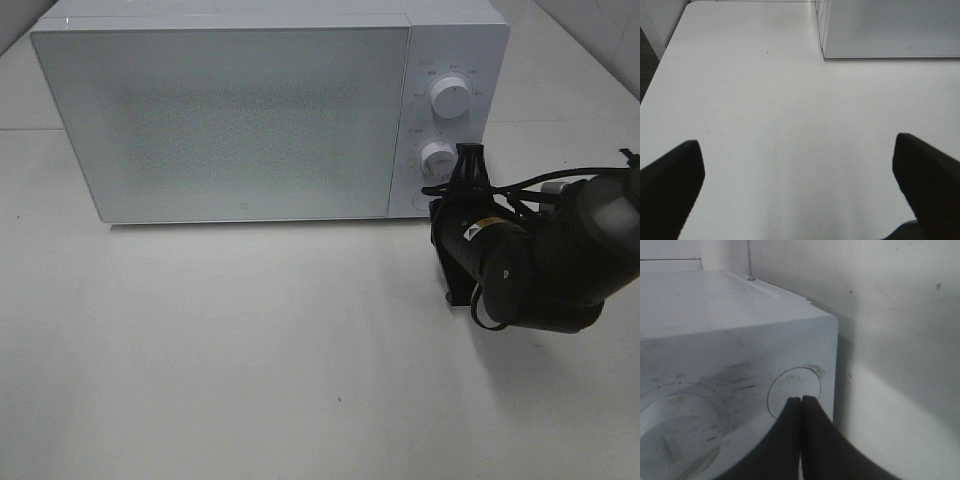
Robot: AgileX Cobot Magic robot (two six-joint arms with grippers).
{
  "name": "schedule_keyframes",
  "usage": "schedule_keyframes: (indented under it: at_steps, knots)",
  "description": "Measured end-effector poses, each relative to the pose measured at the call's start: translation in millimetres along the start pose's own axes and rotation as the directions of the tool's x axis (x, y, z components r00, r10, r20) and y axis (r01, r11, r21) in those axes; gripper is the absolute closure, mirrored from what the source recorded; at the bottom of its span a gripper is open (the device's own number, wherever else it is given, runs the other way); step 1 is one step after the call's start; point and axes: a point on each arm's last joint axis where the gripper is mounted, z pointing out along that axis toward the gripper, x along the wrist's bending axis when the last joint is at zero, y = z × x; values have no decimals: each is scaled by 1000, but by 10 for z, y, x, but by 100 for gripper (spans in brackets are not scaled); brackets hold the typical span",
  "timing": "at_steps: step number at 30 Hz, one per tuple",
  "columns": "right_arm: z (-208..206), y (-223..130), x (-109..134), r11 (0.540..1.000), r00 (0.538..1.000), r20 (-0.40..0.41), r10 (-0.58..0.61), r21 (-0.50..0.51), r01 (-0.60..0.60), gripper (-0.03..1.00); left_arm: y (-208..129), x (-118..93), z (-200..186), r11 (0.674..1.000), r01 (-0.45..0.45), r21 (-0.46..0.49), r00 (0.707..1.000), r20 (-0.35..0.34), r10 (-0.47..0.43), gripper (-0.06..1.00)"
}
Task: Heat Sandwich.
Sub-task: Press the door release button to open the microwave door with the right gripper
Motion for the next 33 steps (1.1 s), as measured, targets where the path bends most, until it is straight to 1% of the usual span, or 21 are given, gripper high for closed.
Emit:
schedule_keyframes:
  at_steps: [4,10,14,22,33]
  knots:
    - [76,7,-7,1000,1000,7,5,-6,-5,96,0,0,0,1000,0,0,1000,0,0,-2]
    - [144,-11,71,1000,1000,-10,18,-1,-18,96,0,0,0,1000,0,0,1000,0,0,-2]
    - [168,-40,99,1000,1000,-7,18,14,-17,96,0,0,0,1000,0,0,1000,0,0,-2]
    - [250,-8,61,1000,1000,6,16,3,-16,96,0,0,0,1000,0,0,1000,0,0,-2]
    - [271,-3,45,1000,998,-55,-6,-4,6,96,0,0,0,1000,0,0,1000,0,0,-2]
